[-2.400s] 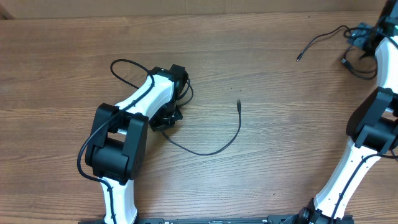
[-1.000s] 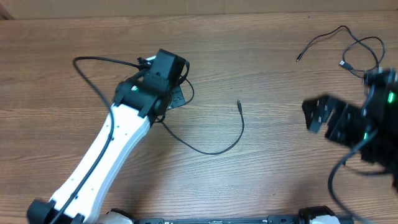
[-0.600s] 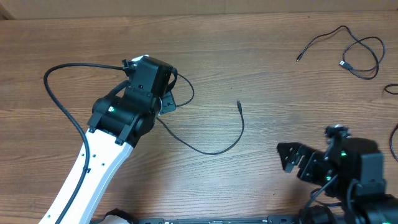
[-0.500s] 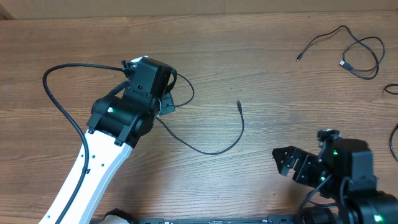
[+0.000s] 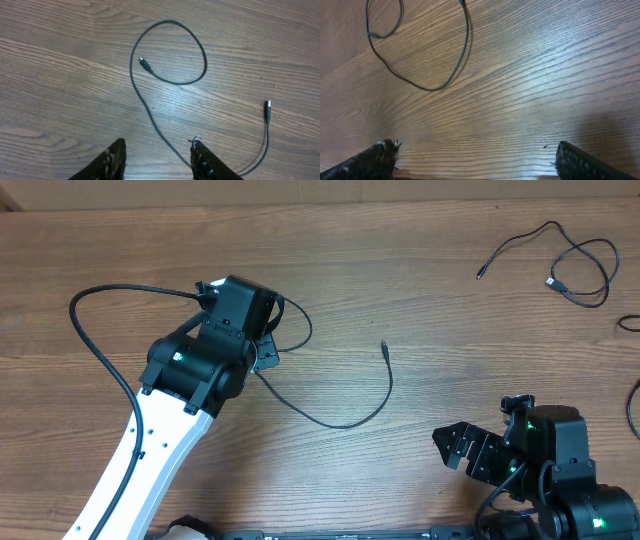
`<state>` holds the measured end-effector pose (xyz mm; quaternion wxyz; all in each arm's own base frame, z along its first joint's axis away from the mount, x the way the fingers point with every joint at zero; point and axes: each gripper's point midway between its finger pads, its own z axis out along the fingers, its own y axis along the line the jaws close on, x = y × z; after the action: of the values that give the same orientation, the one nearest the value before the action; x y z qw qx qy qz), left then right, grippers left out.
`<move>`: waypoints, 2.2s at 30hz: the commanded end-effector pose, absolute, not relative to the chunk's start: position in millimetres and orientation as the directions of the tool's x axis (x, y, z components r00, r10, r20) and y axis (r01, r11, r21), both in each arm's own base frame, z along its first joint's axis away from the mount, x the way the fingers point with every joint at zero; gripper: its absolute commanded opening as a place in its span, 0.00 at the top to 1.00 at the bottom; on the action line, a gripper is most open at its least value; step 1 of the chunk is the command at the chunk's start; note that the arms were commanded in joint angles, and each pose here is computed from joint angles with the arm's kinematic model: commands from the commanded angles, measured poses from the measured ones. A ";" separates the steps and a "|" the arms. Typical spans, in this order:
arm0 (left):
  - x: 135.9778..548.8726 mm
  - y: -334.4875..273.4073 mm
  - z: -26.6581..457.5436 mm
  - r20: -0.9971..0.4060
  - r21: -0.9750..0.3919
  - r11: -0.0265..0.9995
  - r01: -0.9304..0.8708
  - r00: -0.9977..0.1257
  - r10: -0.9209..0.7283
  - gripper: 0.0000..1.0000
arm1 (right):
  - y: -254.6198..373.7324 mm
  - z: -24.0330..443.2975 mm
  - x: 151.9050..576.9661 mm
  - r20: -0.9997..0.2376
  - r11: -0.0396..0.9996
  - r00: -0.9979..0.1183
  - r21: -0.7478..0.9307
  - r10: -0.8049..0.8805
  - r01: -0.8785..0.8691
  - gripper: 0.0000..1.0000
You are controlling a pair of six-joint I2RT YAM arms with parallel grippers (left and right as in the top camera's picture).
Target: Untangle cables
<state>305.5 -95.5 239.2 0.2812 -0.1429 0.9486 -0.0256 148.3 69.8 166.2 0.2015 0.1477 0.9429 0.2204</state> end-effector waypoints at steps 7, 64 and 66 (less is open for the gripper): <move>304.8 -82.2 243.9 -0.558 -0.066 0.963 -0.260 -0.791 -0.252 0.02 | 71.8 167.4 147.3 -0.317 0.857 -0.876 0.483 0.363 0.180 0.00; 357.6 -101.0 35.6 -0.020 -0.039 0.464 -0.885 -0.464 -0.886 0.01 | 71.6 168.5 149.5 -0.327 0.857 -0.872 0.484 0.363 0.176 0.00; 359.1 -98.7 25.5 -0.017 -0.024 0.458 -0.889 -0.457 -0.889 0.00 | 71.6 168.5 149.5 -0.327 0.857 -0.872 0.484 0.363 0.176 0.00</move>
<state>359.6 -96.7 39.5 0.0363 -0.4850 0.8738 -0.0032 149.4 70.0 166.9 0.2039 0.1474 0.9422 0.2211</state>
